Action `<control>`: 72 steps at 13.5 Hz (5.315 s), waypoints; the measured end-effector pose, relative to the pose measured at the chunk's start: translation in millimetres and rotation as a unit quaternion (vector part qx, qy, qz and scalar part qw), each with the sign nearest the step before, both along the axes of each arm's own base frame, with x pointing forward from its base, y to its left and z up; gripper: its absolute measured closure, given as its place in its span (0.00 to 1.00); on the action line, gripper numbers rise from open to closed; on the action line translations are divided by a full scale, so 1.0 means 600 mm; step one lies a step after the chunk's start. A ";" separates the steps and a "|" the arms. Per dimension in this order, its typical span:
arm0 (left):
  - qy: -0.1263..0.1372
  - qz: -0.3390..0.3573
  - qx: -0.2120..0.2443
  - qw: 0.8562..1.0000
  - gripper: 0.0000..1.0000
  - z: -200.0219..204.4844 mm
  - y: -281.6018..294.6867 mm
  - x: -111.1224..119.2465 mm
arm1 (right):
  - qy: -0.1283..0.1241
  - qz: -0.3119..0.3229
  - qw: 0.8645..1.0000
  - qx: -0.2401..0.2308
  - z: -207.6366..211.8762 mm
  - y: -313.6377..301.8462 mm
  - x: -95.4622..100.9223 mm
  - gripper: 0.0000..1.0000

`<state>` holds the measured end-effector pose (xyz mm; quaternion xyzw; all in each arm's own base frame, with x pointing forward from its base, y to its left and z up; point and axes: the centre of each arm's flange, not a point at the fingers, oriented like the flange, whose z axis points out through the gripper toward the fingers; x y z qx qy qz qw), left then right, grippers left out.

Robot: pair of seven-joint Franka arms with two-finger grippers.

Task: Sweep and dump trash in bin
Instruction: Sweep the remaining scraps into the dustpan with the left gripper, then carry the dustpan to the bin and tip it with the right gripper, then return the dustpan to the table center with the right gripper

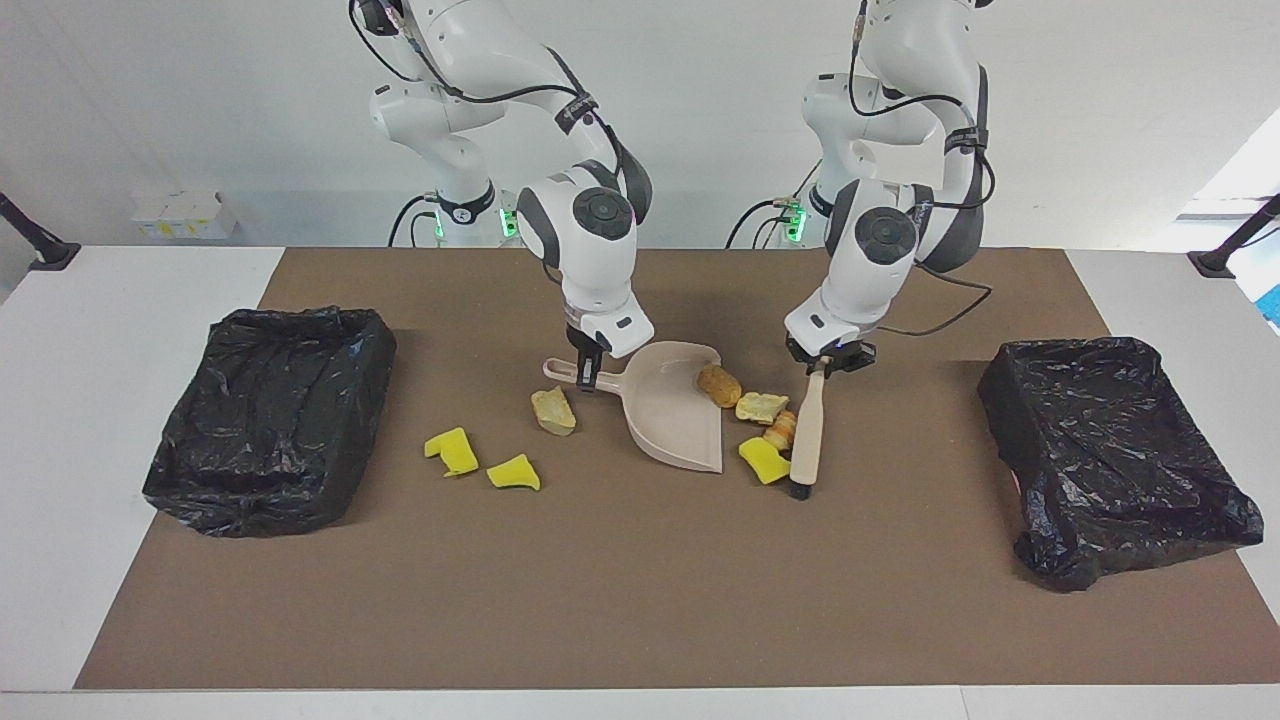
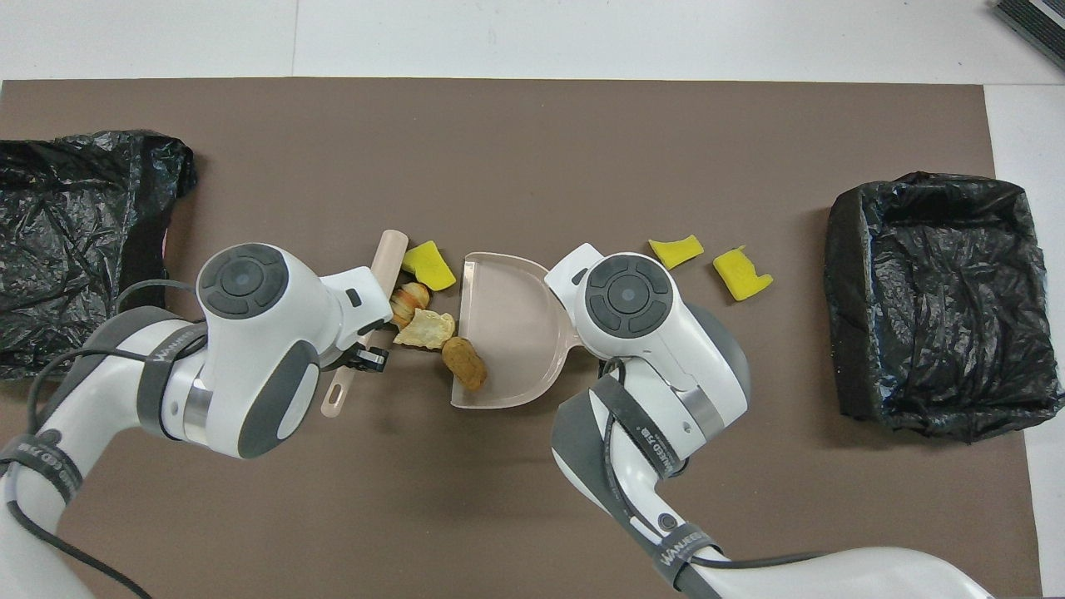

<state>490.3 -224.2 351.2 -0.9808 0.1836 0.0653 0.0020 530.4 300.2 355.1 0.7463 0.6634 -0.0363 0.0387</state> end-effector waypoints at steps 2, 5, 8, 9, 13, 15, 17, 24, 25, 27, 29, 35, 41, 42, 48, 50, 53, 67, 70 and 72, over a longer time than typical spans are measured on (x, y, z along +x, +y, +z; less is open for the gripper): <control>0.006 -0.006 -0.008 1.000 0.75 0.002 -0.046 -0.033 | -0.006 -0.004 1.000 0.004 -0.004 0.012 -0.003 0.68; 0.007 0.003 -0.008 1.000 0.75 0.009 -0.112 -0.079 | -0.013 -0.020 1.000 0.008 -0.006 0.033 -0.011 0.68; 0.006 0.020 -0.004 1.000 0.75 0.025 -0.155 -0.106 | -0.012 -0.026 1.000 0.008 -0.008 0.033 -0.011 0.68; 0.006 0.026 -0.004 1.000 0.75 0.031 -0.153 -0.102 | -0.012 -0.027 1.000 0.008 -0.009 0.033 -0.011 0.68; 0.004 0.089 -0.002 0.996 0.75 0.058 -0.115 -0.073 | -0.012 -0.030 0.999 0.009 -0.009 0.030 -0.008 0.68; 0.000 0.152 0.002 0.988 0.75 0.072 -0.109 -0.073 | -0.013 -0.037 0.999 0.009 -0.004 0.018 0.000 0.68; -0.002 0.188 0.006 0.982 0.75 0.081 -0.114 -0.079 | -0.010 -0.046 0.999 0.003 0.013 -0.013 0.014 0.68; 0.014 0.208 0.031 0.978 0.75 0.118 -0.133 -0.166 | 0.025 0.008 1.000 0.015 0.143 -0.212 0.083 0.68; 0.013 0.200 0.032 0.979 0.75 0.113 -0.142 -0.190 | 0.029 0.020 0.999 0.016 0.154 -0.246 0.094 0.68; 0.001 0.191 0.023 0.981 0.75 0.101 -0.157 -0.238 | 0.030 0.039 0.999 0.019 0.166 -0.322 0.114 0.68; -0.010 0.184 0.015 0.983 0.75 0.088 -0.167 -0.293 | 0.024 0.051 0.998 0.023 0.183 -0.413 0.132 0.68; -0.023 0.167 0.011 0.986 0.75 0.034 -0.217 -0.425 | 0.014 0.041 0.998 0.055 0.204 -0.725 0.120 0.68; -0.034 0.188 -0.005 0.982 0.75 0.002 -0.216 -0.446 | 0.014 0.038 0.999 -0.036 0.272 -0.928 0.057 0.68; -0.034 0.189 -0.006 0.981 0.75 0.002 -0.216 -0.445 | 0.021 0.039 0.996 -0.076 0.291 -0.927 0.052 0.68; -0.030 0.193 0.002 0.981 0.75 -0.013 -0.210 -0.443 | 0.036 -0.007 0.958 -0.285 0.300 -0.840 0.066 0.68; -0.029 0.199 0.001 0.979 0.75 -0.013 -0.206 -0.436 | 0.029 -0.011 0.943 -0.332 0.297 -0.804 0.062 0.68; -0.025 0.213 0.000 0.977 0.75 -0.013 -0.199 -0.423 | 0.027 -0.002 0.928 -0.371 0.313 -0.792 0.053 0.68; -0.049 0.140 -0.006 0.989 0.00 0.058 -0.197 -0.250 | 0.021 0.037 0.903 -0.427 0.367 -0.701 0.052 0.68; -0.083 0.112 -0.015 0.990 0.00 0.096 -0.170 -0.144 | 0.025 0.007 0.945 -0.326 0.350 -0.676 0.042 0.68; -0.108 0.111 -0.021 0.988 0.00 0.125 -0.147 -0.071 | 0.023 -0.007 0.964 -0.264 0.338 -0.643 0.041 0.68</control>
